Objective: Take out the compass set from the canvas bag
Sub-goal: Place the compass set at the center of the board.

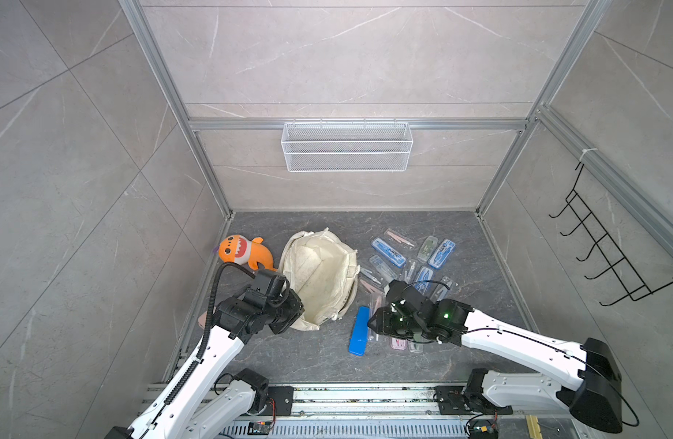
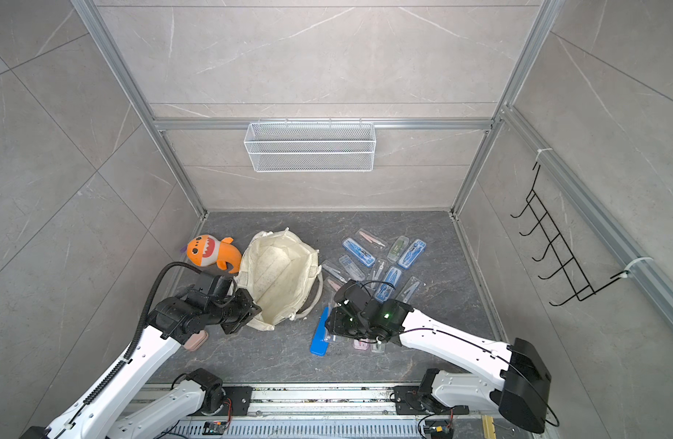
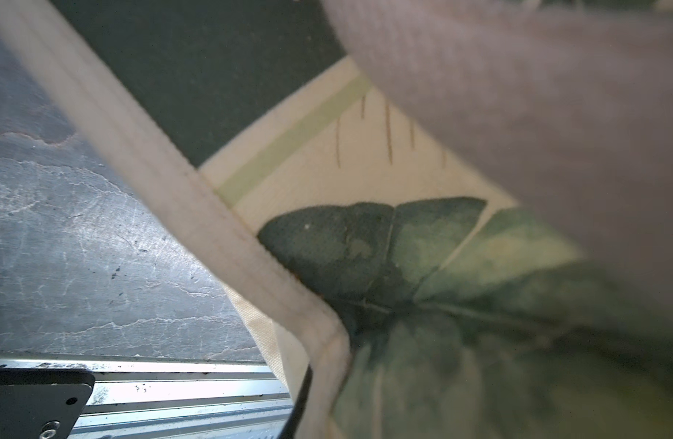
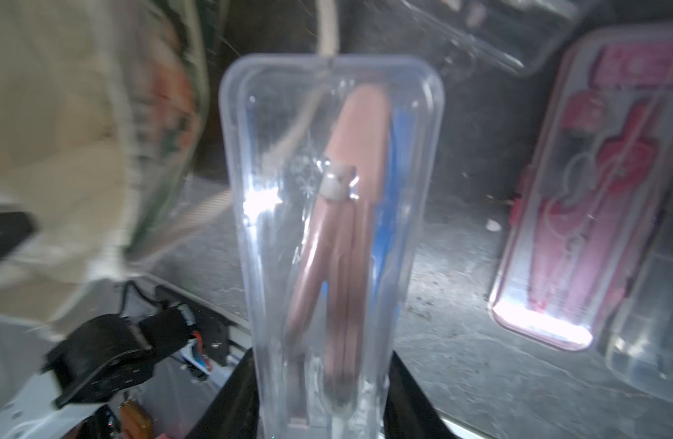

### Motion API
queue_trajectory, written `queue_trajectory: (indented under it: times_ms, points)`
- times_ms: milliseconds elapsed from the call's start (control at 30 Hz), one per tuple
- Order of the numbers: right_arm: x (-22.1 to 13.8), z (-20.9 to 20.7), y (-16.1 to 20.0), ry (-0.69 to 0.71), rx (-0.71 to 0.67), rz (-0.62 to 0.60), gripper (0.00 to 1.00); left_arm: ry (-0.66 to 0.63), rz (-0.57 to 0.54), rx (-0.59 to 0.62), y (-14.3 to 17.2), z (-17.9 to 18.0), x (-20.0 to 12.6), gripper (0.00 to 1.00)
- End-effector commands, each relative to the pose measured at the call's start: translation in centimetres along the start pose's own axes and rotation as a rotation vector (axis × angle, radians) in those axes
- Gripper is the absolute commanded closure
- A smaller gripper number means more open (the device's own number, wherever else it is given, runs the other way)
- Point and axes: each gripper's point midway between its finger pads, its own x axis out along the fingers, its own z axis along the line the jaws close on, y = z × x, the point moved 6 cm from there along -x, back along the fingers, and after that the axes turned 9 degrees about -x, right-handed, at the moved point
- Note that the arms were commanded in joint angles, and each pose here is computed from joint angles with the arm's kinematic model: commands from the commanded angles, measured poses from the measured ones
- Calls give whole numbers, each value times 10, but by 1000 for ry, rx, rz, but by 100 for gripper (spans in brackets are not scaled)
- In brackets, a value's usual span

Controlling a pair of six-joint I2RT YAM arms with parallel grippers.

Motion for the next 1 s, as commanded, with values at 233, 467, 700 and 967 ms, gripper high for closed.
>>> queue_trajectory:
  times_ms: [233, 467, 700, 967]
  points:
    - [50, -31, 14, 190, -18, 118, 76, 88, 51, 54, 6, -17, -12, 100]
    - [67, -41, 19, 244, 19, 149, 63, 97, 67, 57, 9, -13, -11, 100]
    - [40, -37, 12, 233, 30, 76, 42, 75, 103, 70, 12, -10, -5, 100]
    - [-12, -11, -12, 173, -32, -46, 39, 66, 101, 84, 13, -6, -10, 100]
